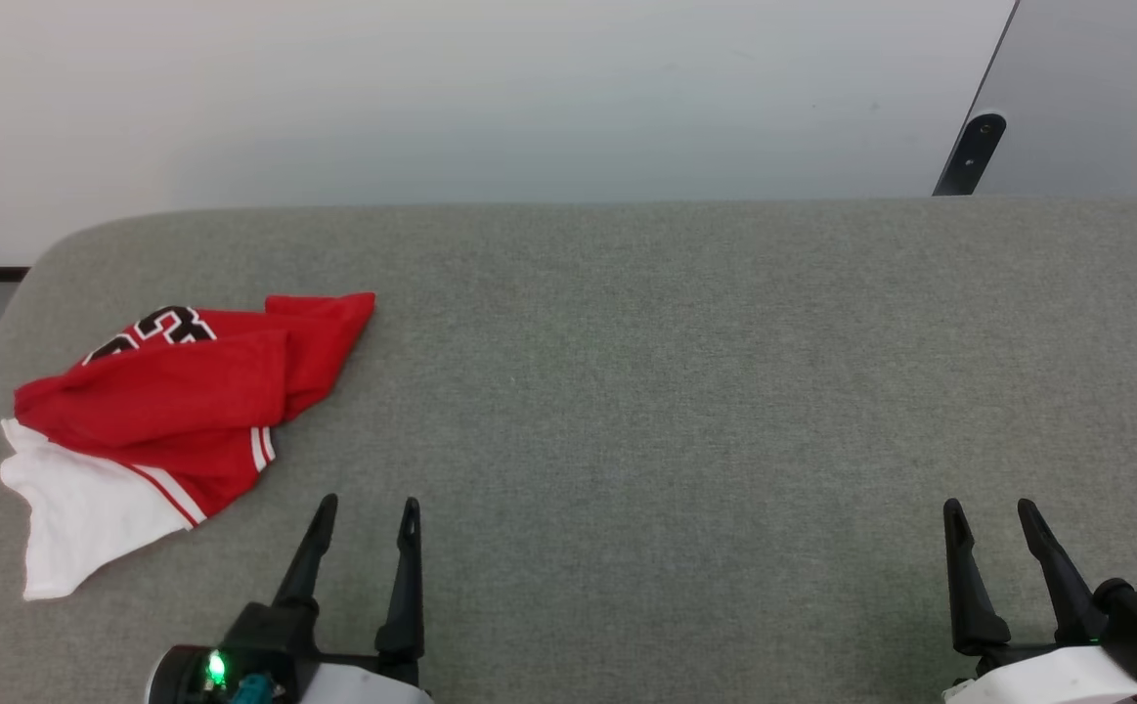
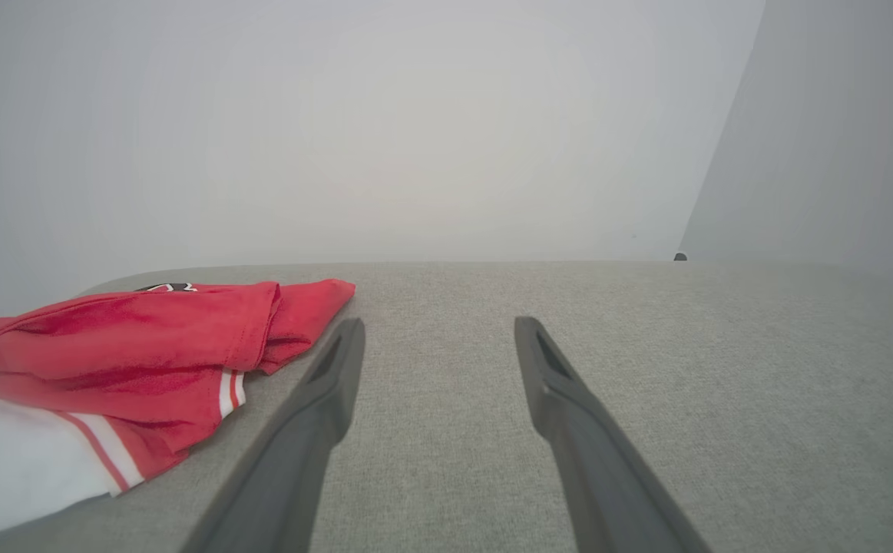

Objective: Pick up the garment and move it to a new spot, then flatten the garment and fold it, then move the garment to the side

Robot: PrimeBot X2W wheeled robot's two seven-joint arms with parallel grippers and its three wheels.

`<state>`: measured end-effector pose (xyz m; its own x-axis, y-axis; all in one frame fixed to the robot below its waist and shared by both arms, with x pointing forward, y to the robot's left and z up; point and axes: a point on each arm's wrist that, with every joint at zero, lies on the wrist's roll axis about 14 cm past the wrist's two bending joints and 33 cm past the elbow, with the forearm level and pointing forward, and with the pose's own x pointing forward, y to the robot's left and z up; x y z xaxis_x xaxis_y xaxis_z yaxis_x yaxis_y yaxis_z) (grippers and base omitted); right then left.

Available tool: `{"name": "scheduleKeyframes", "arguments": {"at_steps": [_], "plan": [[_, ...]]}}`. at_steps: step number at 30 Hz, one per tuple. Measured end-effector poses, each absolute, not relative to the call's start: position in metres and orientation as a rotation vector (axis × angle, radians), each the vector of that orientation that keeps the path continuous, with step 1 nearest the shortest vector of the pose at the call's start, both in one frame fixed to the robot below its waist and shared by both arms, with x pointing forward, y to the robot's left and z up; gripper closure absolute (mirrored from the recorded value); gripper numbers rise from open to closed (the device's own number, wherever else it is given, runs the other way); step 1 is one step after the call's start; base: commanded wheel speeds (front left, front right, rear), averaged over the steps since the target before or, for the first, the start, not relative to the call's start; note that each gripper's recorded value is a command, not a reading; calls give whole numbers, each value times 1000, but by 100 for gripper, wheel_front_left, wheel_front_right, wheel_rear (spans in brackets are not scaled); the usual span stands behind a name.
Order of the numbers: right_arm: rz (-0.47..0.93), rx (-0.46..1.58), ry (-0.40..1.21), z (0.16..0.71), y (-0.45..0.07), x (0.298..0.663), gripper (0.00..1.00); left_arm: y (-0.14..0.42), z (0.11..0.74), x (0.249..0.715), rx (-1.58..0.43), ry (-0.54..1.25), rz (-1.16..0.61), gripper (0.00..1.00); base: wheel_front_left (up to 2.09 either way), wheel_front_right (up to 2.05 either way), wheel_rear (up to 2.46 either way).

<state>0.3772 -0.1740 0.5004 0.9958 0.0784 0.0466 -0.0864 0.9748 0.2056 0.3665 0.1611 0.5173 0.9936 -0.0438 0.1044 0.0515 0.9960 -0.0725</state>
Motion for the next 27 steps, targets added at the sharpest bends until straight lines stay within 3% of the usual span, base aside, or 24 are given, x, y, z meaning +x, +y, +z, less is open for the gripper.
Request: {"name": "scheduleKeyframes", "arguments": {"at_steps": [27], "plan": [[66, 155, -51, 498, -178, 373, 0, 161, 511, 362, -36, -97, -55, 0, 0, 0, 0]]}}
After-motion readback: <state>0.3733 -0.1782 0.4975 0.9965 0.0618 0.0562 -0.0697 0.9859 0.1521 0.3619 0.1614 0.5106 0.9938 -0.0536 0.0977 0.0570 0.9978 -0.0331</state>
